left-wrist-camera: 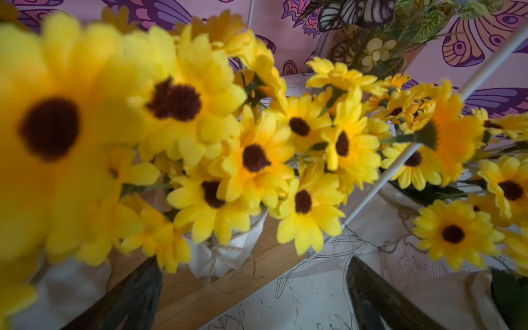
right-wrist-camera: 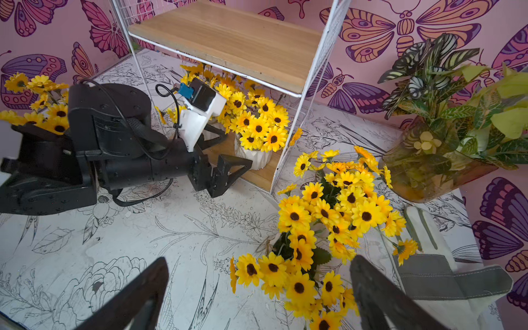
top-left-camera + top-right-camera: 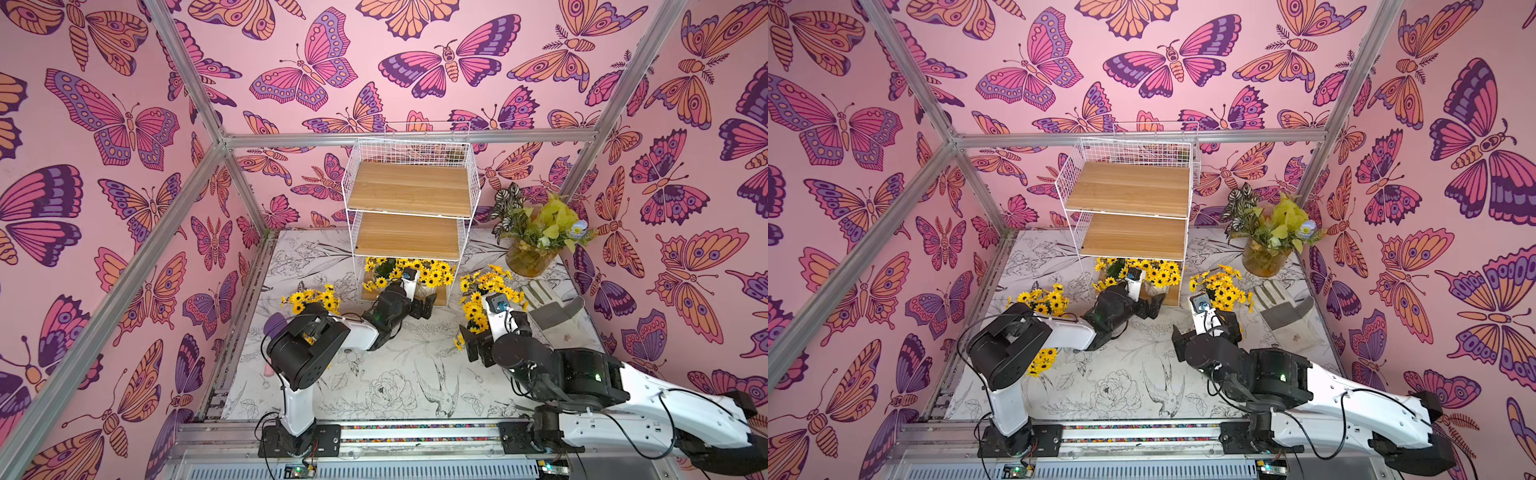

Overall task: Take the sunflower pots off the shelves
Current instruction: Pick up the sunflower pot from the shelf.

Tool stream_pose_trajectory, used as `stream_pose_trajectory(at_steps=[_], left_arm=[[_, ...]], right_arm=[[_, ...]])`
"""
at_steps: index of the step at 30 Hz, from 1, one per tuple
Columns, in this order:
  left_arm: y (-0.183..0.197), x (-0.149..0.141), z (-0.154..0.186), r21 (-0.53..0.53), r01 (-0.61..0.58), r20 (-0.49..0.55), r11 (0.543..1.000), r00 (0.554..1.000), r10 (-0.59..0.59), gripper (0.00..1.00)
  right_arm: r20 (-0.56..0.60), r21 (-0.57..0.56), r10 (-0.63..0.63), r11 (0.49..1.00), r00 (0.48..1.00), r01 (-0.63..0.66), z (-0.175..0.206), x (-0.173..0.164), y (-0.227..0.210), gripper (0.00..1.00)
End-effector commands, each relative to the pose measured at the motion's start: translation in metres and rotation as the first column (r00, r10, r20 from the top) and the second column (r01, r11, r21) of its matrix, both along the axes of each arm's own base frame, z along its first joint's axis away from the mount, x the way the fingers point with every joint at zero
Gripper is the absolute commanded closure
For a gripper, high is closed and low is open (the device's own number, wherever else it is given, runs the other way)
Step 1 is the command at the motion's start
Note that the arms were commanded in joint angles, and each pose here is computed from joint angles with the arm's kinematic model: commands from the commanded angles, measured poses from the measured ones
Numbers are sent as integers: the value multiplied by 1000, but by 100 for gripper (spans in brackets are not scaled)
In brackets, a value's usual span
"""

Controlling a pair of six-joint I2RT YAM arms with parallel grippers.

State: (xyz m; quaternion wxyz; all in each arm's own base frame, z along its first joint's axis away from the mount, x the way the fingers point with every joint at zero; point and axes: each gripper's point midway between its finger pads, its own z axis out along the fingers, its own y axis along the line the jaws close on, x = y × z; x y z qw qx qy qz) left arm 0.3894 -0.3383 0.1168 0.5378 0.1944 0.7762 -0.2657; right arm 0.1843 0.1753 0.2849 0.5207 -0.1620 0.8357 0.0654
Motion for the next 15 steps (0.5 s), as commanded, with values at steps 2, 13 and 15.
stream_pose_trajectory(at_steps=[2,13,15], left_arm=[[-7,7,-8,34,-2,-18,999,1000,2,0],[-20,23,-21,92,-10,-72,996,997,17,0],[-21,25,-20,105,-12,-64,994,998,19,0]], right_arm=[[-2,-26,-30,999,1000,30,-7,1,-6,1],[2,19,-27,999,1000,27,3,0,-6,1],[-1,24,-26,999,1000,26,3,0,-5,1]])
